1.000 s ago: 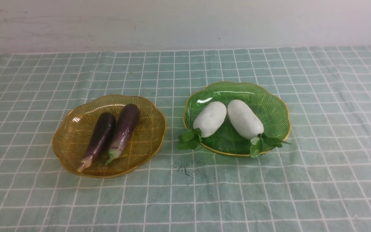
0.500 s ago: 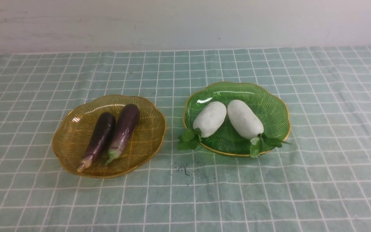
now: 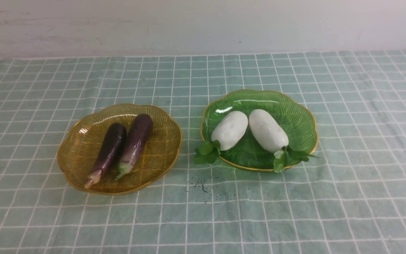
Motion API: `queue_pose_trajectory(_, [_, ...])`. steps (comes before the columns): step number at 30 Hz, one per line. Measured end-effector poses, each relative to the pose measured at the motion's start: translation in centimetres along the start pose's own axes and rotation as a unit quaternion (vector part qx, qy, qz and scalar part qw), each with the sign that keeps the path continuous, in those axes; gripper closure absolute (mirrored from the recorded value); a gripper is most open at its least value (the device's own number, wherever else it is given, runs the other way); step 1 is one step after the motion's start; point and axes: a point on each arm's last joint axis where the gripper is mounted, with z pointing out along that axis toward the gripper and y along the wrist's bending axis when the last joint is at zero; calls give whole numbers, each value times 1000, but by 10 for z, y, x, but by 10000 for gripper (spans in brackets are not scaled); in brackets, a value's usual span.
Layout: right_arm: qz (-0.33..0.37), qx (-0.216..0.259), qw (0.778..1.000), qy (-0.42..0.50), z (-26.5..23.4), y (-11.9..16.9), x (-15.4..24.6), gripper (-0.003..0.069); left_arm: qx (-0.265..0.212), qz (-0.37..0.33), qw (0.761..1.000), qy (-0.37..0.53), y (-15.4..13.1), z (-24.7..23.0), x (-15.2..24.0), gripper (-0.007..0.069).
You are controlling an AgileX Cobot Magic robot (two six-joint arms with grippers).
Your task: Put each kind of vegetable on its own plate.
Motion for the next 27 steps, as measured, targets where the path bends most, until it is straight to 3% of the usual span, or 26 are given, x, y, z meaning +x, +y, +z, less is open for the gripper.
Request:
queue_pose_trajectory(8, [19,4,988,155,8,13,88,673,0,0,1000,-1,0,0,0,633])
queue_pose_trajectory(27, [32,6,987,157,8,13,88,673,0,0,1000,-1,0,0,0,633])
